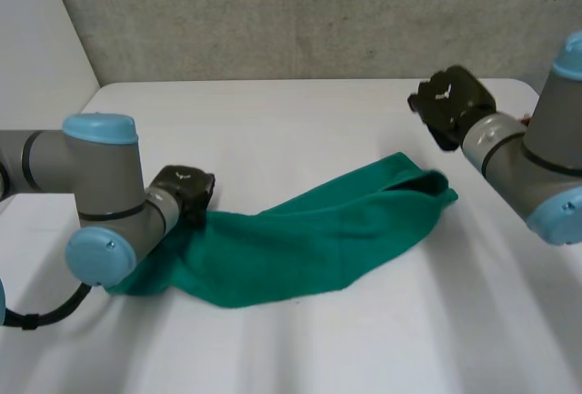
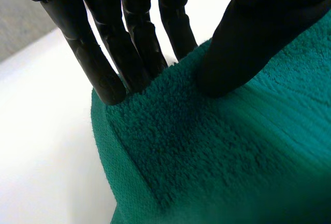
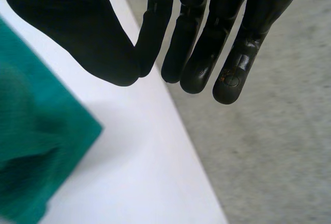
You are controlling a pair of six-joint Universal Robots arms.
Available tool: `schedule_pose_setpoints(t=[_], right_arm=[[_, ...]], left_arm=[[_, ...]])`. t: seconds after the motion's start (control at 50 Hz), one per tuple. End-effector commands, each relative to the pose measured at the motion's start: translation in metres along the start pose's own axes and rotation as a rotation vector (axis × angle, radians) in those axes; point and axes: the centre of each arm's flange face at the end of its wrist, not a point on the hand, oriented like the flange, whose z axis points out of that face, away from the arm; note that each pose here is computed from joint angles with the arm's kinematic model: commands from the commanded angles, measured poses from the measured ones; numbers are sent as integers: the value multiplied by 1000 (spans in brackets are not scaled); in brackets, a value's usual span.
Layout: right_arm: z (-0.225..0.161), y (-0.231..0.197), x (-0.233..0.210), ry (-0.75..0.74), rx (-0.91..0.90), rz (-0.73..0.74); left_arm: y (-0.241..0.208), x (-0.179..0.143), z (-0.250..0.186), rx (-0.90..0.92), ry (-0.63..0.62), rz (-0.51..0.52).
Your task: Fold the towel.
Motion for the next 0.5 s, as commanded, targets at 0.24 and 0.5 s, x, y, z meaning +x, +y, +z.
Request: schedule_pose_setpoints(t=[0.24,0.5], right_arm=[[17,-99,117,457,417,280],[-5,-38,-11,-24,8,363]], left_arm=[[-206,-72,-68,917,-407,7],[-152,-52,-97,755,-345,23]])
